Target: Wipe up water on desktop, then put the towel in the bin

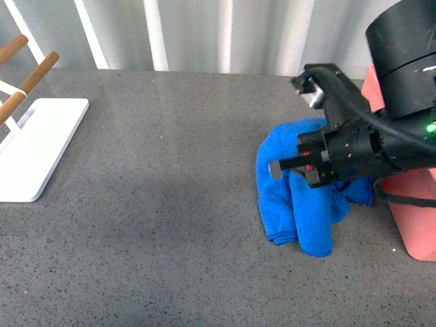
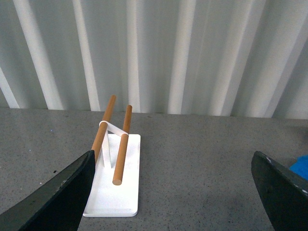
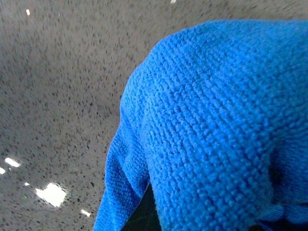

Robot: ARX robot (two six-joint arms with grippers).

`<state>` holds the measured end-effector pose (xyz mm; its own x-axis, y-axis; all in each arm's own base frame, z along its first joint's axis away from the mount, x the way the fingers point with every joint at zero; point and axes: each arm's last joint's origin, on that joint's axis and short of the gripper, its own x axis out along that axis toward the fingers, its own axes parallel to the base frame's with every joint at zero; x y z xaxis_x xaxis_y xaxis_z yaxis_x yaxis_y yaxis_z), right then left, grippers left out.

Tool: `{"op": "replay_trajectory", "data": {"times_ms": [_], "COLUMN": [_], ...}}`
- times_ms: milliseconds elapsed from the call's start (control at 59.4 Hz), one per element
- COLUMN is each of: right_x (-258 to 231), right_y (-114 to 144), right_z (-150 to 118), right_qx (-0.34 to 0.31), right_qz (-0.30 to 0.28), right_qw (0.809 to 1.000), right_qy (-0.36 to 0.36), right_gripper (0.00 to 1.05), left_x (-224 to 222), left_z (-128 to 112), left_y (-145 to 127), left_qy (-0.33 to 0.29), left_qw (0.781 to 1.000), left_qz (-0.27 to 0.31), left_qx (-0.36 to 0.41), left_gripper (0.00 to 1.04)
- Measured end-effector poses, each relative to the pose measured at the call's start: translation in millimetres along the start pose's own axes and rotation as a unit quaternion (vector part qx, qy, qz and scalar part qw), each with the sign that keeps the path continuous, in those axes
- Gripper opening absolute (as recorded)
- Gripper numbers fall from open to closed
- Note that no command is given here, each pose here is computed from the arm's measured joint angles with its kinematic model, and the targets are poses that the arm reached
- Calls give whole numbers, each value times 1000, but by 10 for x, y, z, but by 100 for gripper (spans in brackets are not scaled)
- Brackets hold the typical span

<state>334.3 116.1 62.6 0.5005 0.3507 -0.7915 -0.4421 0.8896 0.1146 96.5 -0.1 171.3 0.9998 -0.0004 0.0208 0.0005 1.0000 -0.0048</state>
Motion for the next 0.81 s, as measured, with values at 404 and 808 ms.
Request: {"op": "replay_trajectory", "data": {"times_ms": [404, 808], "right_x": [209, 710], "right_y": [-273, -425], "right_z": [-11, 482], "right_qx": [-12, -30], "right_qz": [-34, -97], "right_qw": [999, 994], "right_qy": [-4, -47], "right_gripper": [3, 3], "left_x": [0, 0], "left_z": [0, -1], "left_y": [0, 0], "left_qy": [0, 0], "left_qw": [1000, 1000], "left_qz": [0, 0], "left_qx": [0, 0], "left_gripper": [98, 98]}}
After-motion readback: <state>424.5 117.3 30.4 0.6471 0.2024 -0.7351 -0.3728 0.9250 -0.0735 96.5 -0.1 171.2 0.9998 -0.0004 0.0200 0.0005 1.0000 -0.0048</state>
